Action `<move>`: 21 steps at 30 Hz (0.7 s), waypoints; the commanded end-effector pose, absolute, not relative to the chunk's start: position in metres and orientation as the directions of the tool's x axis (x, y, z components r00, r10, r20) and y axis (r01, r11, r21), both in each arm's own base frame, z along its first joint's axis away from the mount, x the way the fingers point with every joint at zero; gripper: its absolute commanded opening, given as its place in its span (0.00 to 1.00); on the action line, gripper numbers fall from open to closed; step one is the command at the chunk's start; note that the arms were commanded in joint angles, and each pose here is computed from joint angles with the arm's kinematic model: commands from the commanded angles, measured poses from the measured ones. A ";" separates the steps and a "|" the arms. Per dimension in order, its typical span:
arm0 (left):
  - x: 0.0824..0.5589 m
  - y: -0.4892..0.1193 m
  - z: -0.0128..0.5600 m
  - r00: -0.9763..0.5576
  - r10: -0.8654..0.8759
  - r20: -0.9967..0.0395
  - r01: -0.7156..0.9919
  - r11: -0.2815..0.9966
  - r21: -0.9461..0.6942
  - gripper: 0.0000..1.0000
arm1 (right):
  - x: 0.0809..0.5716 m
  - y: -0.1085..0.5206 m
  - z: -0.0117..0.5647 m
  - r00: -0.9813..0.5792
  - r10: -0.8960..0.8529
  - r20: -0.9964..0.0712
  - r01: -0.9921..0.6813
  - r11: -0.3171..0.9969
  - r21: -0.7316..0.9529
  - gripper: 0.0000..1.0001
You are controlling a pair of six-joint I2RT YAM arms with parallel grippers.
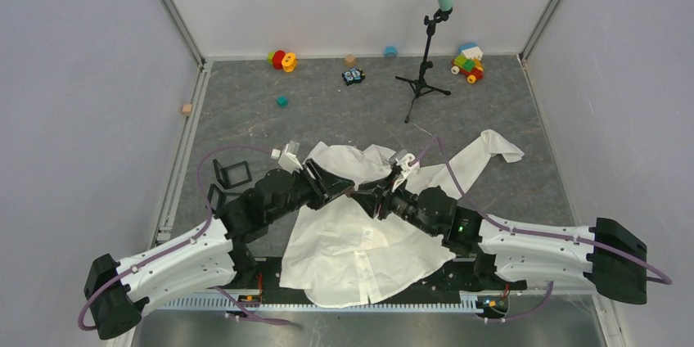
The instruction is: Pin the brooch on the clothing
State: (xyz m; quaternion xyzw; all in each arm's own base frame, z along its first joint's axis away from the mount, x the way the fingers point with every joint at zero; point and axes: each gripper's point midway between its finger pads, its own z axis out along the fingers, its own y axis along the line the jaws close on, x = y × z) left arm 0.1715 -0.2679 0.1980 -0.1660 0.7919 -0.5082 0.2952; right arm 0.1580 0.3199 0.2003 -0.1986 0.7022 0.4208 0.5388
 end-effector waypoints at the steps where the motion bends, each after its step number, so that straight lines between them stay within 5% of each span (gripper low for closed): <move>1: 0.172 -0.269 0.209 -0.760 -0.593 -0.267 0.034 0.374 -0.927 0.34 | 0.169 0.328 0.232 -0.285 0.248 -0.926 -0.726 0.575 0.377 0.38; 14: 0.172 -0.270 0.208 -0.759 -0.595 -0.262 0.039 0.361 -0.932 0.37 | 0.175 0.330 0.216 -0.279 0.195 -0.940 -0.715 0.612 0.339 0.00; 16: 0.172 -0.270 0.208 -0.759 -0.596 -0.263 0.040 0.361 -0.932 0.42 | 0.176 0.330 0.213 -0.271 0.182 -0.945 -0.717 0.617 0.324 0.00; 21: 0.172 -0.267 0.207 -0.754 -0.605 -0.255 0.026 0.361 -0.932 0.73 | 0.175 0.326 0.213 -0.182 0.124 -0.975 -0.758 0.614 0.219 0.00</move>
